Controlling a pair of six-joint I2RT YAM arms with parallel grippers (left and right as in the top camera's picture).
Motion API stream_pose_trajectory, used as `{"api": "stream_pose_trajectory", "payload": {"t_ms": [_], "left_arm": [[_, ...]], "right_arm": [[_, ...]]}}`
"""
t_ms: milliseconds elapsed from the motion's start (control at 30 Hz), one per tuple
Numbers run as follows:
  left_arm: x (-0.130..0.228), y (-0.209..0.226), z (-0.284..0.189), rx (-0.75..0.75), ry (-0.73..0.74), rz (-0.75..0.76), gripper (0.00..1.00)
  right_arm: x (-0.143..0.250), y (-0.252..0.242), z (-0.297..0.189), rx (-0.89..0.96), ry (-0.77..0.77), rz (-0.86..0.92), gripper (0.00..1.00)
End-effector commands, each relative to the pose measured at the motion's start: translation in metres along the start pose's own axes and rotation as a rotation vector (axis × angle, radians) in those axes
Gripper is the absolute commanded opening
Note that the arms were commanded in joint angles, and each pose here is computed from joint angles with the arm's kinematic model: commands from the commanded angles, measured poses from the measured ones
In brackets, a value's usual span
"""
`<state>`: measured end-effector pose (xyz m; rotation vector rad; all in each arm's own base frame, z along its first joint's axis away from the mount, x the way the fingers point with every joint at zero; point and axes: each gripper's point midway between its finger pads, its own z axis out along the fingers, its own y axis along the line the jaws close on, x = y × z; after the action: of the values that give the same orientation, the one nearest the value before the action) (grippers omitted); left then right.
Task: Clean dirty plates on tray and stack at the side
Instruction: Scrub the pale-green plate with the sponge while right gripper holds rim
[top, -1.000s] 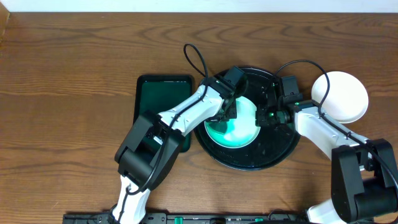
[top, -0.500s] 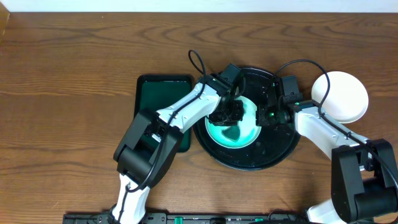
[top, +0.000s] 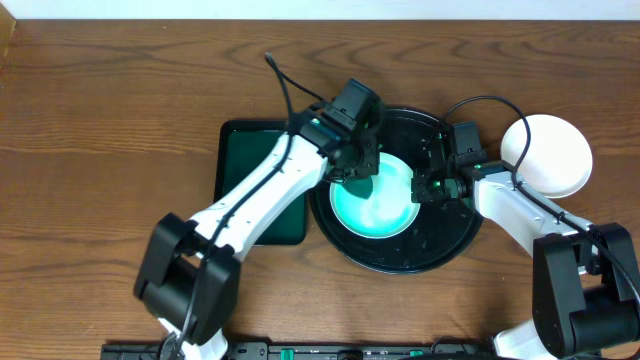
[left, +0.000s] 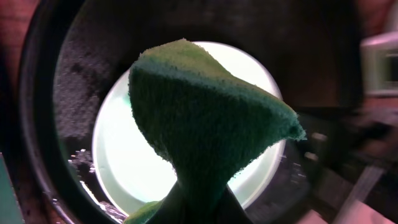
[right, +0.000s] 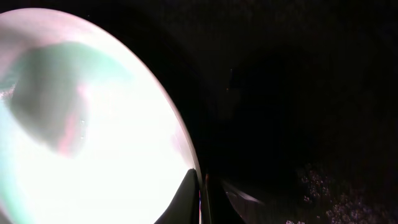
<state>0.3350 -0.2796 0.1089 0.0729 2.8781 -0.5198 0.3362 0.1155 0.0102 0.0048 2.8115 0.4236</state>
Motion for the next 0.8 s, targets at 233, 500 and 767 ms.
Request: {"api": "stream_pose_trajectory", "payload": {"t_ms": [233, 500, 767], "left_arm": [[0.020, 0.041, 0.067, -0.224, 0.073, -0.086, 0.07], [0.062, 0.044, 0.115, -0.229, 0.247, -0.084, 0.07], [0.090, 0.011, 0.120, -0.054, 0.390, -0.040, 0.07]], "right_arm": [[0.007, 0.010, 0.001, -0.025, 0.015, -0.016, 0.01], [0.007, 0.010, 0.001, -0.026, 0.015, -0.016, 0.01], [0.007, 0.010, 0.001, -0.026, 0.015, -0.016, 0.01]]}}
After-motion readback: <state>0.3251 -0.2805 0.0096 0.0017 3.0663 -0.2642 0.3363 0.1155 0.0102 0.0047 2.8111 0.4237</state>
